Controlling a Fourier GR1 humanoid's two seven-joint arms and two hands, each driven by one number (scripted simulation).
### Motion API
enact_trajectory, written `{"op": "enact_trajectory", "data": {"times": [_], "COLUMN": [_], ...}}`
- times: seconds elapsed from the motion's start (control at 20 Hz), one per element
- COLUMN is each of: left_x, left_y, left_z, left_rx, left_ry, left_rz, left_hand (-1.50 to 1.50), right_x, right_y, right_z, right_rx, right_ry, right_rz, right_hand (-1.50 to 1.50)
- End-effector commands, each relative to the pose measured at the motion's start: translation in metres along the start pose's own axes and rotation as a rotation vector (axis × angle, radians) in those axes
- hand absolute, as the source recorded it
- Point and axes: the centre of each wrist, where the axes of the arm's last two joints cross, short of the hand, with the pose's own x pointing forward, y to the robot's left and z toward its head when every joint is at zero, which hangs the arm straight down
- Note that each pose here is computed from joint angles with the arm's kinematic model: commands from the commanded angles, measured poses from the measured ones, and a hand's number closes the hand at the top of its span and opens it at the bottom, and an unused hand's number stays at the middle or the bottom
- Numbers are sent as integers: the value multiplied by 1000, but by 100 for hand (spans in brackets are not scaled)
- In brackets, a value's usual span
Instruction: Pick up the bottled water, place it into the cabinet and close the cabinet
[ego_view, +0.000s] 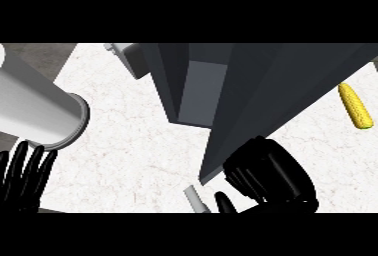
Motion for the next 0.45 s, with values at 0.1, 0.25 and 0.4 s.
{"op": "enact_trajectory", "data": {"times": [0.1, 0.25, 0.4], "left_x": [-6, -3, -12], "left_y": [5, 10, 8], "left_z": [3, 1, 9], "left_rx": [-15, -1, -3], "left_ry": [30, 15, 20], "left_rz": [18, 2, 17], "left_hand": [-150, -150, -150], "right_x": [12, 21, 24], "right_y": [-9, -11, -9], "right_z": [-79, -119, -153], "right_rx": [-140, -166, -181], "right_ry": [19, 28, 28], "right_rz": [-29, -35, -32], "right_hand": [150, 150, 150]}}
